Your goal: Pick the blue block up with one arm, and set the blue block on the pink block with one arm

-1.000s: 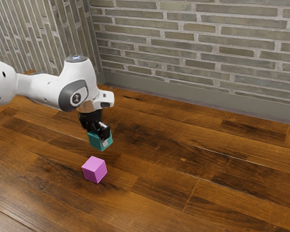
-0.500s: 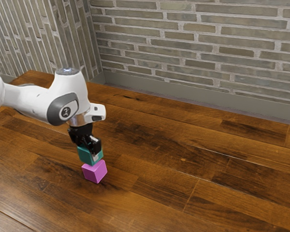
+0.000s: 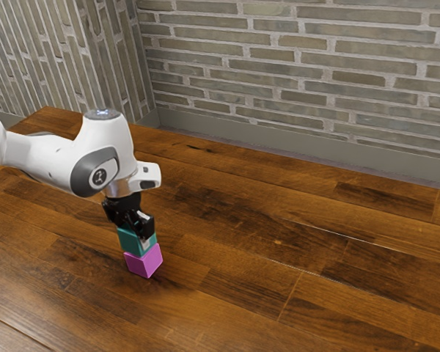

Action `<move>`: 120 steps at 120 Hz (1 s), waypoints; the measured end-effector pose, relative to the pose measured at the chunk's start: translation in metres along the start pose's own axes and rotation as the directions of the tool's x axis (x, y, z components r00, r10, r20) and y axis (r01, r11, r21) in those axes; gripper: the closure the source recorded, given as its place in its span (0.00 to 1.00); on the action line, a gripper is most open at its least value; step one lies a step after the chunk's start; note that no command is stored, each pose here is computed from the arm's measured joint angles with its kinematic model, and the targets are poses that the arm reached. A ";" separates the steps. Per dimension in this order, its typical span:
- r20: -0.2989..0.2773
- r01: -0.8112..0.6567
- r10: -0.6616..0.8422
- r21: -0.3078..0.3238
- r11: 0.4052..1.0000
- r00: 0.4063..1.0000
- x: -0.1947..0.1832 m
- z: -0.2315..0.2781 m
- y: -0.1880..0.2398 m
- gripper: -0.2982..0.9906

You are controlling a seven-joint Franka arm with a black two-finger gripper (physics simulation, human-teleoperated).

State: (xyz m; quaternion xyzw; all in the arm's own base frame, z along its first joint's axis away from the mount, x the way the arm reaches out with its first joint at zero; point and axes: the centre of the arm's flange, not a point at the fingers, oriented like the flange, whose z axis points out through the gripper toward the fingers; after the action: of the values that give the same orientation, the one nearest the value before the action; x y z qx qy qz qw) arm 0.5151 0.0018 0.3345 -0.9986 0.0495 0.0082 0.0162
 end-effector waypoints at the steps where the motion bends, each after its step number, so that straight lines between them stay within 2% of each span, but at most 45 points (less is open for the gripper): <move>1: 0.000 0.000 0.000 0.000 1.000 1.000 0.000 0.000 0.000 0.48; 25: 0.005 0.013 -0.013 -0.001 1.000 1.000 -0.001 0.006 0.000 0.48; 55: -0.003 0.025 -0.025 -0.007 1.000 1.000 0.001 0.004 -0.003 0.32; 67: -0.040 0.020 -0.020 0.002 1.000 0.999 0.014 -0.019 -0.005 0.29; 78: -0.101 0.013 -0.011 0.022 1.000 0.995 0.038 -0.066 -0.008 0.27; 86: -0.119 0.012 -0.008 0.030 0.999 0.993 0.050 -0.091 -0.011 0.26; 120: -0.025 0.017 -0.017 0.030 0.999 1.000 0.049 -0.096 -0.019 0.24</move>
State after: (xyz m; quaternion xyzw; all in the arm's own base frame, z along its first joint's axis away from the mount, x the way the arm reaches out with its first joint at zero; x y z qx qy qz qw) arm 0.5676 0.0127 0.4299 -0.9987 0.0414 -0.0048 0.0308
